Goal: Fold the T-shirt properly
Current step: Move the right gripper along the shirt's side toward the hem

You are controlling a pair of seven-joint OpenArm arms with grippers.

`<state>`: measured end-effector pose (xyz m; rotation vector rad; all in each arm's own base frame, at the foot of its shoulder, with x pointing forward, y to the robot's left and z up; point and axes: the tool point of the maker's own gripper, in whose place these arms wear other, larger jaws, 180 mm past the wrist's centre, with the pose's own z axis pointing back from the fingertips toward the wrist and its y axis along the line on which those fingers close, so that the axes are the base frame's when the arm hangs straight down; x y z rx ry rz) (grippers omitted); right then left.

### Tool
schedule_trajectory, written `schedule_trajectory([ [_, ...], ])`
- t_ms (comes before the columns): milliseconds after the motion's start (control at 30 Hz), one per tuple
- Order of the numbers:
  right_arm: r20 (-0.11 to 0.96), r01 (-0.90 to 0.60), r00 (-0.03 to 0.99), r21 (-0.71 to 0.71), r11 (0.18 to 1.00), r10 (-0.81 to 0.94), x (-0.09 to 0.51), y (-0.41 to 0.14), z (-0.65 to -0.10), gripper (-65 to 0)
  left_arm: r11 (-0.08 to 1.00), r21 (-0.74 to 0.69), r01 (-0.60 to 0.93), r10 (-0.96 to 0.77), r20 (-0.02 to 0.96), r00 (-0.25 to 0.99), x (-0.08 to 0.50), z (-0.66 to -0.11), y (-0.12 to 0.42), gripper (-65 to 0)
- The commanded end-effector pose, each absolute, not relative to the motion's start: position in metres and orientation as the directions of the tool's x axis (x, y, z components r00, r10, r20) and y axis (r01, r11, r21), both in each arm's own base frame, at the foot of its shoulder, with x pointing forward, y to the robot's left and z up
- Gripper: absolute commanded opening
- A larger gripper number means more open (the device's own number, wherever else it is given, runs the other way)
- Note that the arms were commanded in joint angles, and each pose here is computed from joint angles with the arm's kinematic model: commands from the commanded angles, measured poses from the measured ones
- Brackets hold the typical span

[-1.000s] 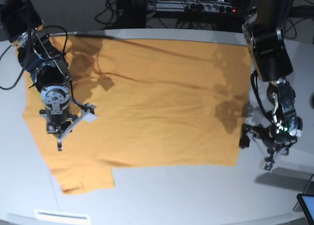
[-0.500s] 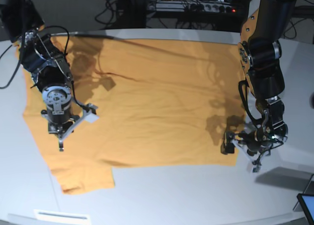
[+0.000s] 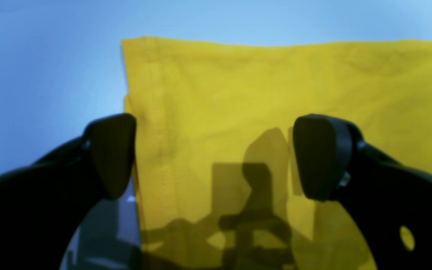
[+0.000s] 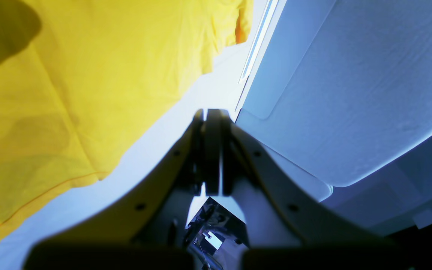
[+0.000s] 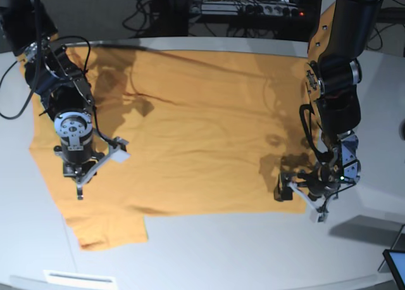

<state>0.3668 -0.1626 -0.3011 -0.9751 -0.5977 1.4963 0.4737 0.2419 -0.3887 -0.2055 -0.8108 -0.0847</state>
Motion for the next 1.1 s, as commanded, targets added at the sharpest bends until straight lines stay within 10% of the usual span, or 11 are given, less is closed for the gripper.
schedule_trajectory([
  [0, -0.246, -0.492, 0.070, -0.851, -0.181, 0.967, 0.376, -0.168, -0.282, -64.7, 0.976, -0.144, 0.162, 0.003, 0.758, 0.653, 0.488, -0.369, 0.242, 0.0],
  [100, -0.242, -0.483, 0.068, -0.857, -0.180, 0.968, 0.375, -0.166, -0.278, -64.7, 0.976, -0.145, 0.163, 0.002, 0.753, 0.658, 0.486, -0.371, 0.242, -1.7],
  [367, -0.237, -0.476, 0.067, -0.861, -0.178, 0.969, 0.376, -0.165, -0.275, -64.7, 0.976, -0.144, 0.163, -0.003, 0.740, 0.673, 0.482, -0.377, 0.242, -63.3],
  [567, -0.245, -0.504, 0.092, -0.847, -0.167, 0.965, 0.390, -0.177, -0.283, -64.7, 0.978, -0.136, 0.159, -0.013, 0.720, 0.694, 0.476, -0.381, 0.246, -65.0],
  [800, -0.071, -0.580, 0.225, -0.811, 0.075, 0.972, 0.433, -0.223, -0.291, -60.6, 0.982, -0.051, 0.182, -0.088, 0.728, 0.680, 0.460, -0.376, 0.254, -65.0],
  [1067, -0.088, -0.691, 0.205, -0.719, 0.080, 0.975, 0.459, -0.238, -0.331, -58.2, 0.982, -0.031, 0.187, -0.107, 0.723, 0.683, 0.455, -0.376, 0.255, -65.0],
])
